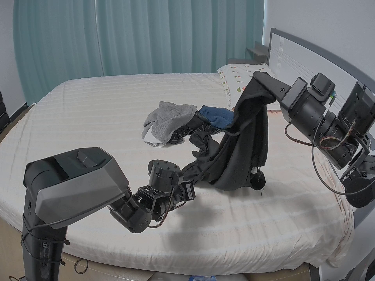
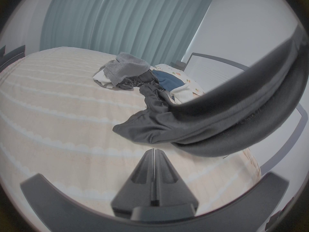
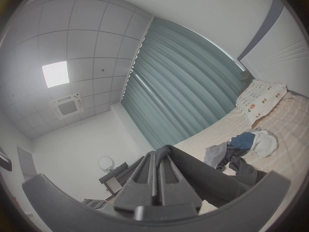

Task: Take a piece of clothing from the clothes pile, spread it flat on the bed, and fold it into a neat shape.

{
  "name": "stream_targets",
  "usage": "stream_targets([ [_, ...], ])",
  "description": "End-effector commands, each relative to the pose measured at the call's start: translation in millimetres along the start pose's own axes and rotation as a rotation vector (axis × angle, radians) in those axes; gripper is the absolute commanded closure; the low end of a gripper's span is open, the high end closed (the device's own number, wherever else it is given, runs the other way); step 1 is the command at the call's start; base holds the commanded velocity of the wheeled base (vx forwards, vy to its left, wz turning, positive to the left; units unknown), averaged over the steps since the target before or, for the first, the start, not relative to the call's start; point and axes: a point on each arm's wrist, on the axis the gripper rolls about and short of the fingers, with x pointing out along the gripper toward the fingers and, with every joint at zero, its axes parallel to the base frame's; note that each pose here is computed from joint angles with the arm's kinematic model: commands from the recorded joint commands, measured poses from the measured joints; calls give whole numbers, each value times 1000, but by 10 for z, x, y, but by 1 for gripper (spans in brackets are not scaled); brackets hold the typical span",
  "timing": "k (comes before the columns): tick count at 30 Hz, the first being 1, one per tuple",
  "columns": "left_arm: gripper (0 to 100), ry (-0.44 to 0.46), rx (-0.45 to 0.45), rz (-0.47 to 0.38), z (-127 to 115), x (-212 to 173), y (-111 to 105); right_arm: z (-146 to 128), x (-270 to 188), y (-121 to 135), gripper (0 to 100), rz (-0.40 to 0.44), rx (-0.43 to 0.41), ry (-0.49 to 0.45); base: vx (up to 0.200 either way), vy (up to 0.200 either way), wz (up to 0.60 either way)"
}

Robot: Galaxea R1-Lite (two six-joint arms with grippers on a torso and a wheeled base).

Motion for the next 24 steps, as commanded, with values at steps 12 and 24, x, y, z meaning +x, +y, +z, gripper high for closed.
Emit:
stream_targets([
  [12, 0, 15, 36, -1, -131, 189, 2, 56, 22, 299, 100, 93, -10, -24, 0, 0, 0],
  [24, 0, -106, 24, 67, -126, 694, 11, 107, -69, 412, 100, 123, -3, -34, 0, 0, 0],
])
